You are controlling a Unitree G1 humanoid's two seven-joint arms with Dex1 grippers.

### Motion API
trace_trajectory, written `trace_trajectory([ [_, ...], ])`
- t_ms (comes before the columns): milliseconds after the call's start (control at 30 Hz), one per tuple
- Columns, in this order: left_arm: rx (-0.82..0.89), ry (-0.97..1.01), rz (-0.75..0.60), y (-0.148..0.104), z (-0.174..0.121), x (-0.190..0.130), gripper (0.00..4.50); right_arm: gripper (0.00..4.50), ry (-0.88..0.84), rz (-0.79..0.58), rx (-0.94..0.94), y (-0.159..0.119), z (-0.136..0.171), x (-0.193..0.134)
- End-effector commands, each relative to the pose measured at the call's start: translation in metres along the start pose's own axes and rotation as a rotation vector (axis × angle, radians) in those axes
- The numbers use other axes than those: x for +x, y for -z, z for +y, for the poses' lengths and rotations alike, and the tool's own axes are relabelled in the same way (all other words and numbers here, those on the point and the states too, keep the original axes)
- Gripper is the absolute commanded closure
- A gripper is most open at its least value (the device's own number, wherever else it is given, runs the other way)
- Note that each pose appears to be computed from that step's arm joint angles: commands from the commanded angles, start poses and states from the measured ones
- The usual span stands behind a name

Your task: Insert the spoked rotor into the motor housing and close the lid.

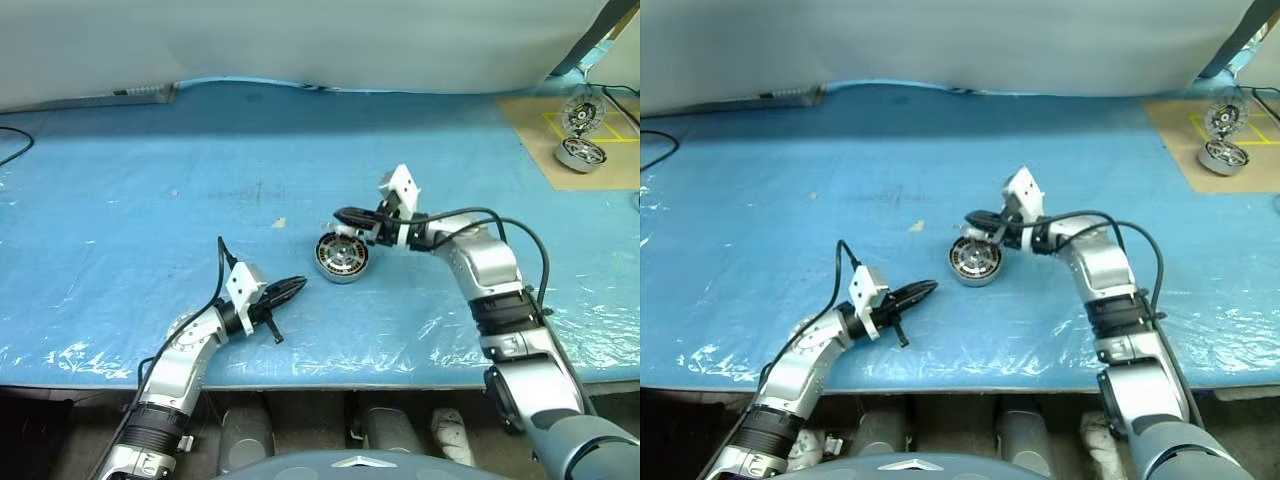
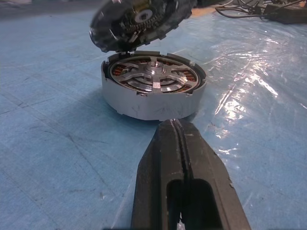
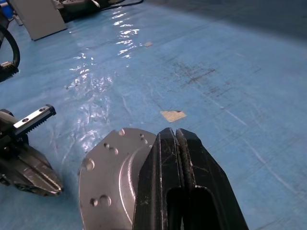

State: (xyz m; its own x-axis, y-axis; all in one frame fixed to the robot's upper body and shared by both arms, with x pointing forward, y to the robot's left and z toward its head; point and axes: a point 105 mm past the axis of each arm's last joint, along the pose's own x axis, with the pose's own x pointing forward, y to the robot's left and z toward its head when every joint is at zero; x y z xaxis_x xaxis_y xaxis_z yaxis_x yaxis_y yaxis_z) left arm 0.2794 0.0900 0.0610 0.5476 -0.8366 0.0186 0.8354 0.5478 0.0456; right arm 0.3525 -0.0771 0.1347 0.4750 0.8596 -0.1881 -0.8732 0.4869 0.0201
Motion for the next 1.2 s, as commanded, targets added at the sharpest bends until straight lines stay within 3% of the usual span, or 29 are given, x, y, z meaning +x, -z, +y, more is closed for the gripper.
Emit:
trace_trajectory([
  [33,0.017,0.001,-0.024,-0.007,0.001,-0.001,4.48,4.5,0.013,-0.061,0.015,-0.01,0.011,0.001],
  [533,0.004,0.011,-0.025,-0.005,-0.001,-0.001,4.48,4.5,0.139,-0.06,0.18,0.037,0.044,0.002],
  [767,0.005,0.019,-0.021,-0.004,-0.001,-0.003,4.48,4.5,0.104,-0.157,0.099,0.003,0.056,0.001],
  [933,0.007,0.014,-0.02,-0.004,0.001,-0.002,4.48,4.5,0.102,-0.139,0.0,-0.012,0.053,-0.007],
  [1033,0.005,0.011,-0.024,-0.004,0.0,0.0,4.5,3.88,0.111,-0.11,-0.033,-0.012,0.048,-0.011],
  [1200,0.001,0.013,-0.03,-0.004,-0.002,0.003,4.5,2.11,0.119,-0.059,-0.051,0.0,0.036,-0.015],
])
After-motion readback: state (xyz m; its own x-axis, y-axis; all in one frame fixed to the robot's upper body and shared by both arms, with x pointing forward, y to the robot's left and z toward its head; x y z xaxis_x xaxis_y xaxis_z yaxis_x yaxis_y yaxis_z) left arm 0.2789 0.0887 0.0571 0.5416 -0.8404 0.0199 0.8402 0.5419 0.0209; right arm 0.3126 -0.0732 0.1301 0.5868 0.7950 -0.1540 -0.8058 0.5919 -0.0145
